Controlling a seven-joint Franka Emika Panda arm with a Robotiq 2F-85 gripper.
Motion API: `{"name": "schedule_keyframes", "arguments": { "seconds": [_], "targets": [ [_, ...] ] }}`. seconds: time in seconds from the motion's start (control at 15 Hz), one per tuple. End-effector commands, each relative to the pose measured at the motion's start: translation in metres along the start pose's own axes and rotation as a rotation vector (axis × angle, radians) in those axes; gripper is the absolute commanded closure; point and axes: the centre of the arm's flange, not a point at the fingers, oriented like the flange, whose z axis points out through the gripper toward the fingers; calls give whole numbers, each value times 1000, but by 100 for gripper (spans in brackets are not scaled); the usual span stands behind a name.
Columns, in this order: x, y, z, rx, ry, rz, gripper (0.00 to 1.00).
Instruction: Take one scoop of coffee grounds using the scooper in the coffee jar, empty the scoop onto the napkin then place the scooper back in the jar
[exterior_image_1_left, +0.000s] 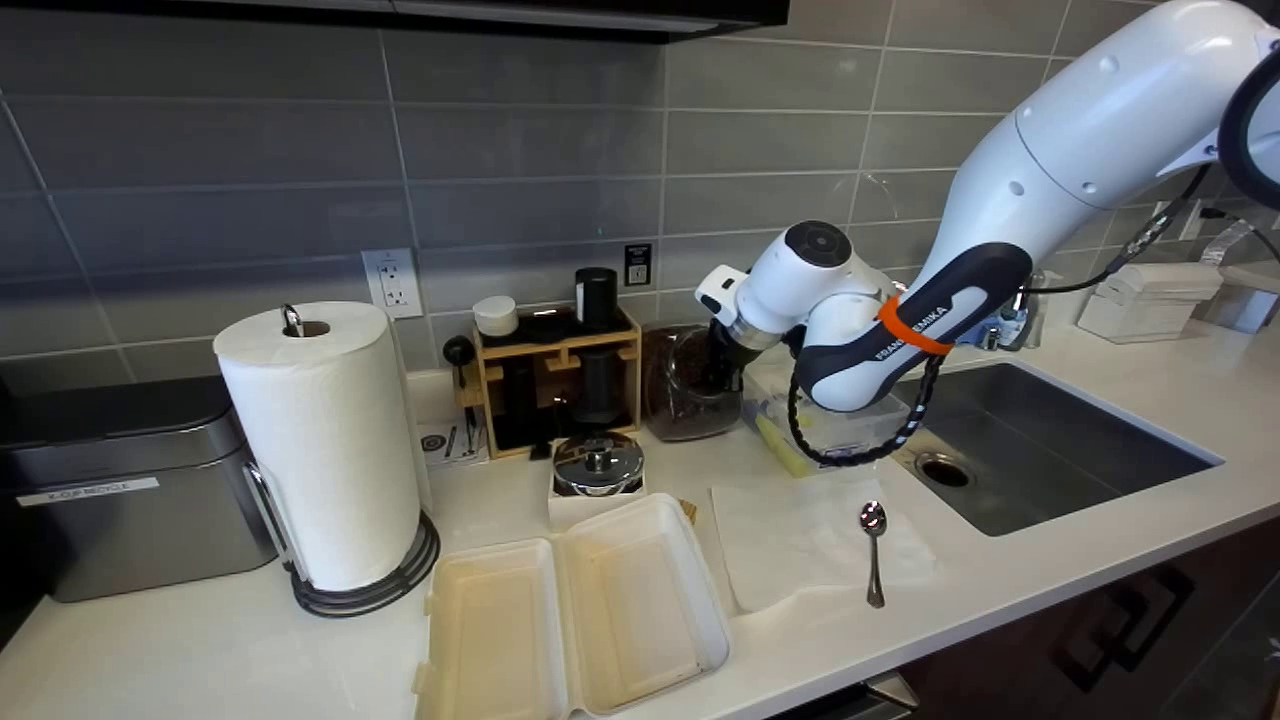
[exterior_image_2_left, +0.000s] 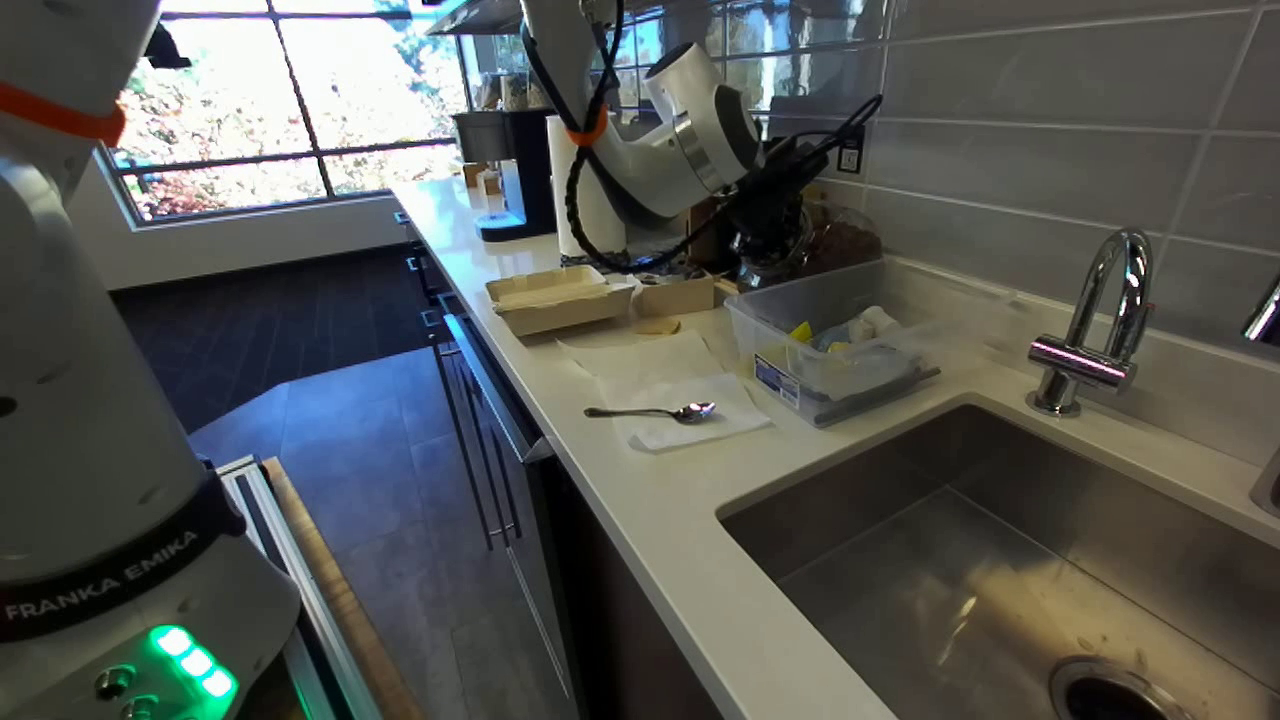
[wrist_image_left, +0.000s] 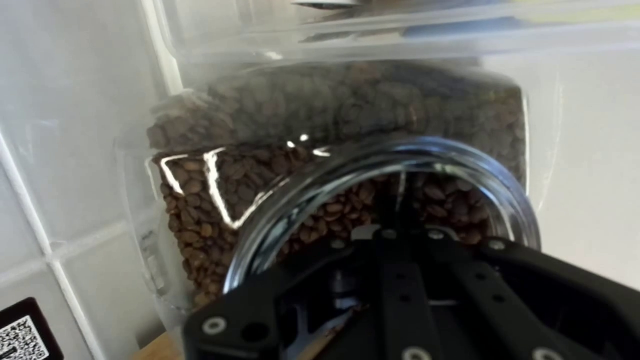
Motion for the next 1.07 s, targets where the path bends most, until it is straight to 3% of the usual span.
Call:
{"name": "schedule_keyframes", "arguments": {
  "seconds": [0.0,1.0],
  "targets": [
    [3,3,-5,-15,-2,14,99],
    [4,13,-23,-31,-45,230,99]
  ]
}}
